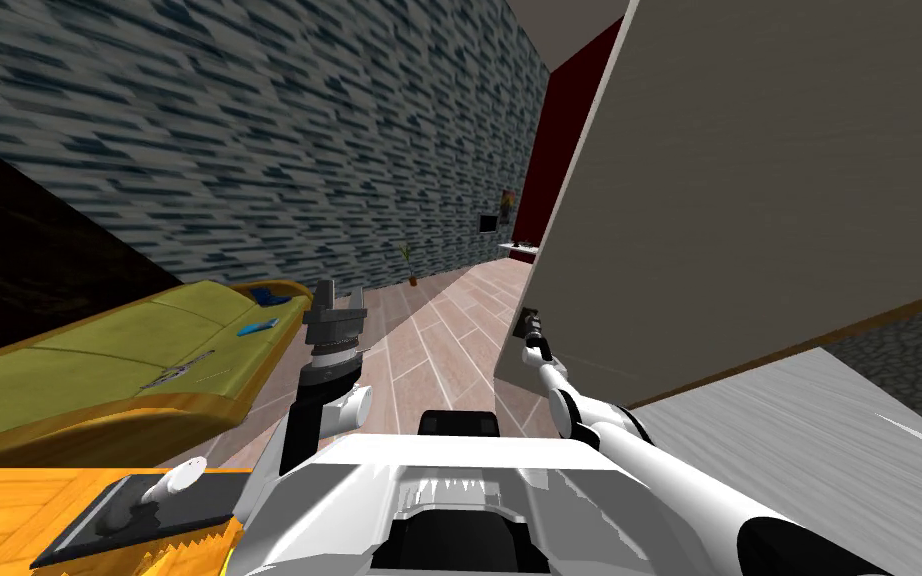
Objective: Push the door open
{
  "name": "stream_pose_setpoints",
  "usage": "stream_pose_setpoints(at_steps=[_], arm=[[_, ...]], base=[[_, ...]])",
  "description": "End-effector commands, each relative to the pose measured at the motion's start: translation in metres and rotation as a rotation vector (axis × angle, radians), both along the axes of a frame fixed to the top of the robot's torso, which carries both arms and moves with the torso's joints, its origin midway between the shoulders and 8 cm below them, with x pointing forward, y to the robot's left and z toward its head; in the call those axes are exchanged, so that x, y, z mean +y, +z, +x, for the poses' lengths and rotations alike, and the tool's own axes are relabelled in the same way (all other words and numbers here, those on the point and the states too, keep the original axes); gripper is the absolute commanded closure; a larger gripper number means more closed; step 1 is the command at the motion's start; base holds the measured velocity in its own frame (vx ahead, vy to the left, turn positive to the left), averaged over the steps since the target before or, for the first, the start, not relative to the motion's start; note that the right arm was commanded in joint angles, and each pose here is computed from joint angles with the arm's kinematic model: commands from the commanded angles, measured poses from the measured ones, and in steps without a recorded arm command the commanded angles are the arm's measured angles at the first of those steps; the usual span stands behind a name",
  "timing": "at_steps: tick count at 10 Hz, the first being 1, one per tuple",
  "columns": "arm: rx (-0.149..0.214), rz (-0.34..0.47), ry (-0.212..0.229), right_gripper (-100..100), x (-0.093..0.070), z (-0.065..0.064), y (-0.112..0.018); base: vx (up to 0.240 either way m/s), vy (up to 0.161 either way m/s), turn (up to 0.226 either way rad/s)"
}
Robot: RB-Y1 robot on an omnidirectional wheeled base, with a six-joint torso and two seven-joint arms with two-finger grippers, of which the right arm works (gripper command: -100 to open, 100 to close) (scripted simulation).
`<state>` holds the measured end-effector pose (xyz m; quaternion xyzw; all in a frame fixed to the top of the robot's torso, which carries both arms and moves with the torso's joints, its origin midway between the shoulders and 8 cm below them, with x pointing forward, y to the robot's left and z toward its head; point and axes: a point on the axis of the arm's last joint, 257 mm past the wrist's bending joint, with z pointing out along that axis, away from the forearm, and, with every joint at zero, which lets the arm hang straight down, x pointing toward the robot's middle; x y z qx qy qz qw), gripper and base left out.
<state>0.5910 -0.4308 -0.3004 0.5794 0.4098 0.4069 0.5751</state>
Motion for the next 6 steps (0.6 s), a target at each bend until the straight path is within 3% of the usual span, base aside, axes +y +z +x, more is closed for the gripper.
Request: stream_pose_setpoints(at_steps=[1,5,6], arm=[[-0.005,-0.003,-0.024,100,-0.014,-0.002,0.003],[-0.007,-0.003,-0.063,100,-0.034,-0.01,0.004],[-0.002,-0.001,-0.055,100,-0.03,-0.009,0.001]], base=[[0.182,0.067,-0.051],[0.165,0.049,-0.041],[0.077,0.029,-0.034]])
